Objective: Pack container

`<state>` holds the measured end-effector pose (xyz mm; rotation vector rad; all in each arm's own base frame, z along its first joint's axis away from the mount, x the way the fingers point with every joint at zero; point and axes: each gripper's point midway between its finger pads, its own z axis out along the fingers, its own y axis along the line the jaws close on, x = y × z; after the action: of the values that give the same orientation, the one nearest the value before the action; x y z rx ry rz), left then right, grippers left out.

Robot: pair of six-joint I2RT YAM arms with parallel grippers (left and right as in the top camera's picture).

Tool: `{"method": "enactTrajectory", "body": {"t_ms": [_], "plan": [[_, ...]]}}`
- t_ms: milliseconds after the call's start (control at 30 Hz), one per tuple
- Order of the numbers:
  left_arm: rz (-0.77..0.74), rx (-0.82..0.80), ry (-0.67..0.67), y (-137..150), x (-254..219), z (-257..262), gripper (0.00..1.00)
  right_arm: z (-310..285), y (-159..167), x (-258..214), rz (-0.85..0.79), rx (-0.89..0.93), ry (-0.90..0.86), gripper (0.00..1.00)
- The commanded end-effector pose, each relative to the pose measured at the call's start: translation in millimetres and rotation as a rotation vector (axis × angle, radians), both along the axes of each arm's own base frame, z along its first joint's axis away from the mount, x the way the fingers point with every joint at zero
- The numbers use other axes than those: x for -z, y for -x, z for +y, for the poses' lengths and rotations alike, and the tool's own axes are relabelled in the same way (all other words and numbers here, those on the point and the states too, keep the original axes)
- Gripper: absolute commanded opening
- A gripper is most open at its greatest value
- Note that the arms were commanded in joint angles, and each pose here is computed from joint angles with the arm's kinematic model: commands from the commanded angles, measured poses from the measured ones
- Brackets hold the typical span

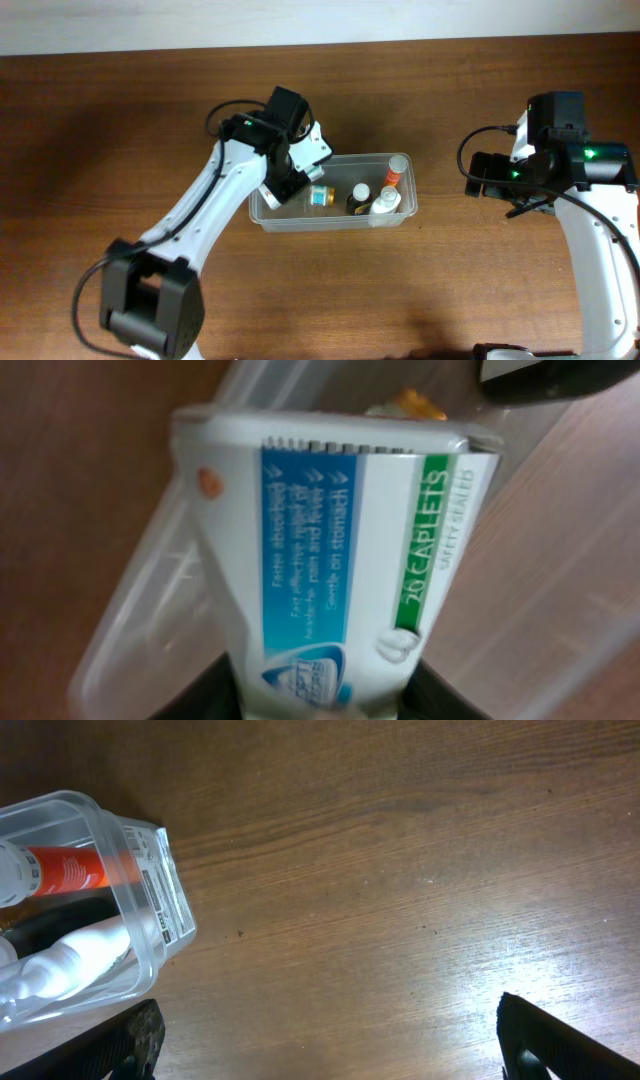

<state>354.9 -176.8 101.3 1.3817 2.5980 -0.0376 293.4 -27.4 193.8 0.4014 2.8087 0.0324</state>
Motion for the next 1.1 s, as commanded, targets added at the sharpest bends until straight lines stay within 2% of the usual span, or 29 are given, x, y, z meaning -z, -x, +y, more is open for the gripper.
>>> {"method": "enactTrajectory", "body": {"t_ms": [0,100,200,267,300,367,533,633,700,733,867,1067], "plan": [[0.032,0.023,-0.015,2.2,13.6,-0.5,0.62,-1.5,-0.7,1.5,0.003,0.007,-0.005,0.98],[0.007,0.001,-0.016,-2.3,6.4,0.3,0.72,-1.5,-0.7,1.5,0.003,0.006,-0.005,0.98],[-0.085,-0.155,-0.005,-20.6,-23.7,4.0,0.75,-1.4,-0.6,1.6,0.004,-0.011,0.000,0.98],[-0.163,-0.220,0.050,-30.4,-58.9,1.2,0.76,-1.4,-0.8,1.5,0.003,-0.012,0.000,0.98],[-0.249,-0.244,0.111,-36.7,-98.9,-1.1,0.77,-1.3,-1.2,1.4,0.001,-0.012,0.000,0.98],[-0.339,-0.265,0.150,-41.2,-136.7,5.1,0.77,-1.5,-2.8,0.9,-0.005,-0.015,0.002,0.98],[-0.528,-0.586,0.211,-50.1,-204.8,73.3,0.81,-3.0,-24.2,-7.1,-0.096,-0.099,0.042,0.98],[-0.551,-0.767,0.247,-52.6,-215.5,114.5,0.82,-3.1,-45.6,-17.6,-0.192,-0.123,0.054,0.98],[-0.556,-0.901,0.260,-56.2,-215.9,146.7,0.96,-1.6,-61.6,-26.9,-0.268,-0.138,0.053,0.98],[-0.556,-0.951,0.261,-57.1,-214.4,159.4,0.99,0.9,-68.0,-30.6,-0.299,-0.165,0.052,0.98],[-0.547,-1.117,0.242,-60.9,-203.2,209.0,0.99,1.1,-86.6,-30.3,-0.343,-0.204,0.067,0.98],[-0.501,-1.151,0.229,-64.4,-187.3,222.9,0.99,-1.8,-104.1,-15.4,-0.337,-0.213,0.073,0.98]]}}
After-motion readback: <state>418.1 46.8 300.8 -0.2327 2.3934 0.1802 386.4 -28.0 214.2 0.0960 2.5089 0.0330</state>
